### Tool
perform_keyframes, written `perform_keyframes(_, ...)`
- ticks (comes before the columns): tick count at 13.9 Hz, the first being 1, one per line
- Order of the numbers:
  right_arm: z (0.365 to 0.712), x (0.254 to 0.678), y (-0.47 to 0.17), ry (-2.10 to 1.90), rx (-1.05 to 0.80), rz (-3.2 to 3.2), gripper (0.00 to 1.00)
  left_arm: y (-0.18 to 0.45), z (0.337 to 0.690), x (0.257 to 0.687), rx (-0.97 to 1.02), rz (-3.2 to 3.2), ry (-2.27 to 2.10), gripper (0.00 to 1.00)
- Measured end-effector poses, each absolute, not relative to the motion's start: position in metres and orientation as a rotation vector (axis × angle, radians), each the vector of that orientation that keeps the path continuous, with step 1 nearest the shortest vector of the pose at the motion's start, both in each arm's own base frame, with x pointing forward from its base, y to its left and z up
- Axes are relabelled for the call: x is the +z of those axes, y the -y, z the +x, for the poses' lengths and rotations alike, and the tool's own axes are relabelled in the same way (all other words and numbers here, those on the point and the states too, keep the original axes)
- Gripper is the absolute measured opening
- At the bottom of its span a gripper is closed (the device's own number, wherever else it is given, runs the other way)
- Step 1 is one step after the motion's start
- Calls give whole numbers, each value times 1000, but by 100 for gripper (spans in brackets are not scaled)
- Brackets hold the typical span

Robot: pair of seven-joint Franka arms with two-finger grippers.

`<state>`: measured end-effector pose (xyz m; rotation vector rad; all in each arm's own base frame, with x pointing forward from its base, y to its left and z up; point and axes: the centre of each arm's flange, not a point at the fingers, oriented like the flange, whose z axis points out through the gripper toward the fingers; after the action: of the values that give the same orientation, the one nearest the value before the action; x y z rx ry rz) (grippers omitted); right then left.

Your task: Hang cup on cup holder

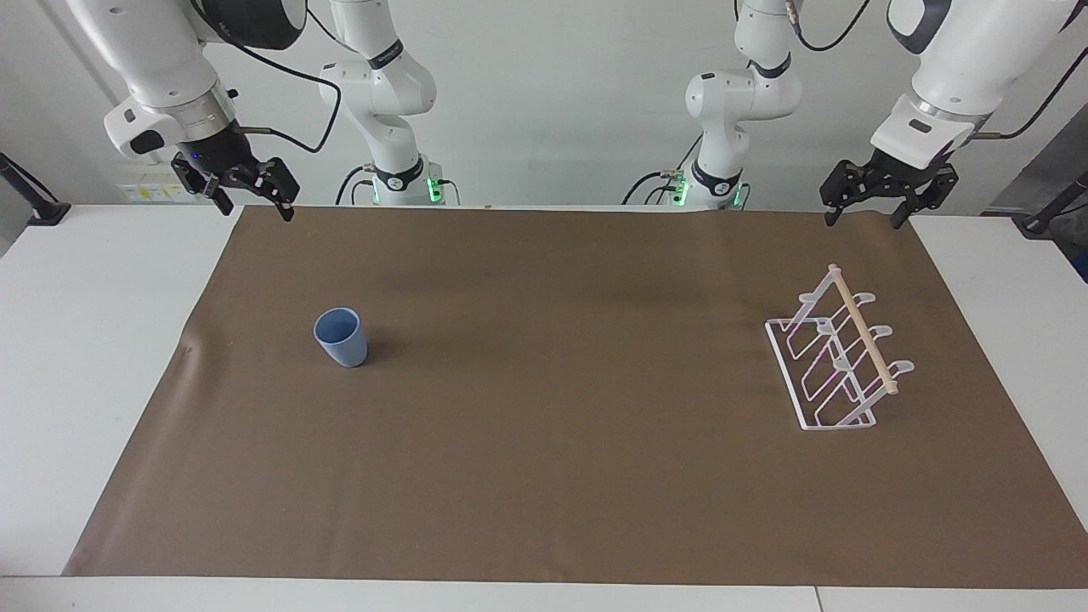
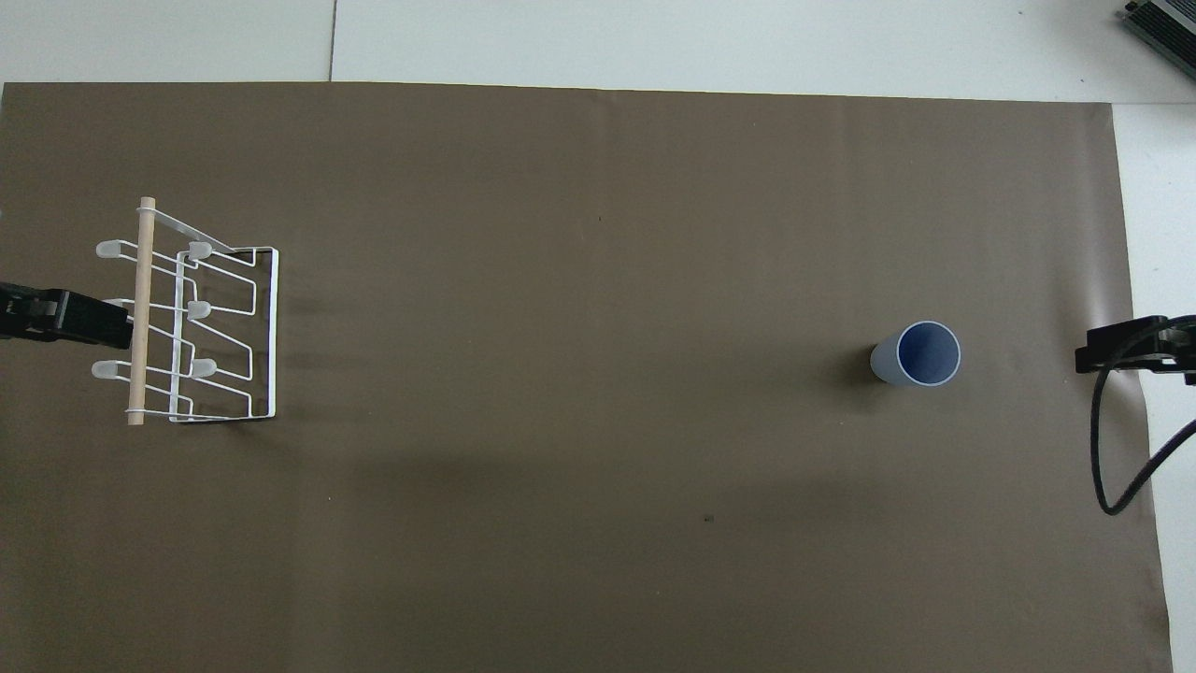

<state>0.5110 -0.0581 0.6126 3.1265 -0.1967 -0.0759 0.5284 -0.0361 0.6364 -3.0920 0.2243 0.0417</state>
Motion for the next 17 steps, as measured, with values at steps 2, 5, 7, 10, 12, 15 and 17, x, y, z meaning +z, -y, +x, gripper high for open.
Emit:
perform_keyframes(2,511,612,58,197,-77,3127,100,37,531,636,42,-3107,-226,100)
perform_keyframes(5,511,612,58,197,-77,3127,100,40,534,635,22,-3130,-229,100)
perform_keyframes(7,511,612,58,197,-78,3127,100,40,535,636,8,-3132,-229,100)
perform_keyframes(10,511,609,54,185,-83,3130,100,40,535,634,14,-3135,-230,100)
perform_keyframes(12,515,598,47,162,-29,3131,100,40,535,634,13,-3135,-232,100)
perform_keyframes(15,519,569,43,148,40,3131,100,41,536,635,-7,-3135,-233,100)
perform_keyframes(17,523,547,33,118,75,3131,100,41,539,637,-48,-3135,-233,100)
